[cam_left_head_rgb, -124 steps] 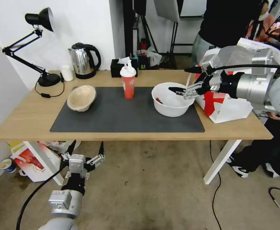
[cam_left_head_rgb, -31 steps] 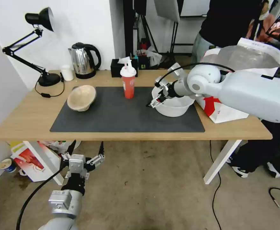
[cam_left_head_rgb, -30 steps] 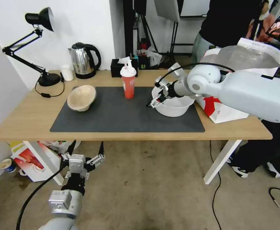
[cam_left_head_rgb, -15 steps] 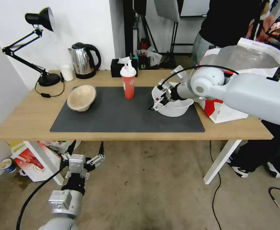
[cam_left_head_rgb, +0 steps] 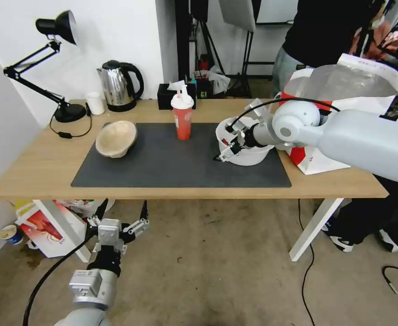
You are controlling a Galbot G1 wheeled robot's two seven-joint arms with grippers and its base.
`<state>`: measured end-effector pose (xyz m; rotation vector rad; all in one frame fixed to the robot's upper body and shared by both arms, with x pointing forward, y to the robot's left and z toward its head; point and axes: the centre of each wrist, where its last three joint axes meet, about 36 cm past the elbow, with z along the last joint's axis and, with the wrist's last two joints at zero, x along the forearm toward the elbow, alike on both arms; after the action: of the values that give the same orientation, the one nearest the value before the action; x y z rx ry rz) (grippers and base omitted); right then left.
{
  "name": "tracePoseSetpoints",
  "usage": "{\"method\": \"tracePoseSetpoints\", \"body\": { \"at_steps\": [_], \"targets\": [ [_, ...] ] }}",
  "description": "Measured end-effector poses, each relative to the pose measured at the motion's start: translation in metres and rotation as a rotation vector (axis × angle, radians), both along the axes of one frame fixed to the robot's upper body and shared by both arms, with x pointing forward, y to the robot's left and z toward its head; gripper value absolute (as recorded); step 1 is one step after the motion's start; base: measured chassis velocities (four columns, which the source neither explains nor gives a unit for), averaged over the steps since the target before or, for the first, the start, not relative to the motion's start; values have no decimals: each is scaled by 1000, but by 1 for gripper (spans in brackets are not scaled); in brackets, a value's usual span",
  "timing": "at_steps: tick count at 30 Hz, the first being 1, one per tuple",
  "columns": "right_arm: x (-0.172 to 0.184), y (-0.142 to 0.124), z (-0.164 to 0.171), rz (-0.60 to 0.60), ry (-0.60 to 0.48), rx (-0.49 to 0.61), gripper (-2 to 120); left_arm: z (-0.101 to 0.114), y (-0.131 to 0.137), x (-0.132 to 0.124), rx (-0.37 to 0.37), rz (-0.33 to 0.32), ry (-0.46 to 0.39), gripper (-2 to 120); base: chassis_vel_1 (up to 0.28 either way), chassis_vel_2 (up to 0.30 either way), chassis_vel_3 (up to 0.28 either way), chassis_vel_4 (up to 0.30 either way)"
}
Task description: Pick up the trash from the table and place it into the takeout bag.
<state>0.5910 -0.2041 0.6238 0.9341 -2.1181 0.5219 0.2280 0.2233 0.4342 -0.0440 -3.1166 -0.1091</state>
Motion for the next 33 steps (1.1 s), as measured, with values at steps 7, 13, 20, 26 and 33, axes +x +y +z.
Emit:
{"method": "tracePoseSetpoints", "body": {
  "at_steps": [7,13,20,26,33],
  "targets": [
    [3,1,-1,-3,3,0,100,0,0,0,0,0,0,100,0,0,0,0],
    [6,0,0,-5,3,0,100,0,0,0,0,0,0,100,0,0,0,0],
    [7,-1,-1,-7,6,2,100,0,0,0,0,0,0,100,0,0,0,0],
    [7,-4,-3,-13,13,5,80,0,0,0,0,0,0,100,0,0,0,0],
    [5,-4,-5,-14,19,6,55,0,0,0,0,0,0,100,0,0,0,0]
  ]
}}
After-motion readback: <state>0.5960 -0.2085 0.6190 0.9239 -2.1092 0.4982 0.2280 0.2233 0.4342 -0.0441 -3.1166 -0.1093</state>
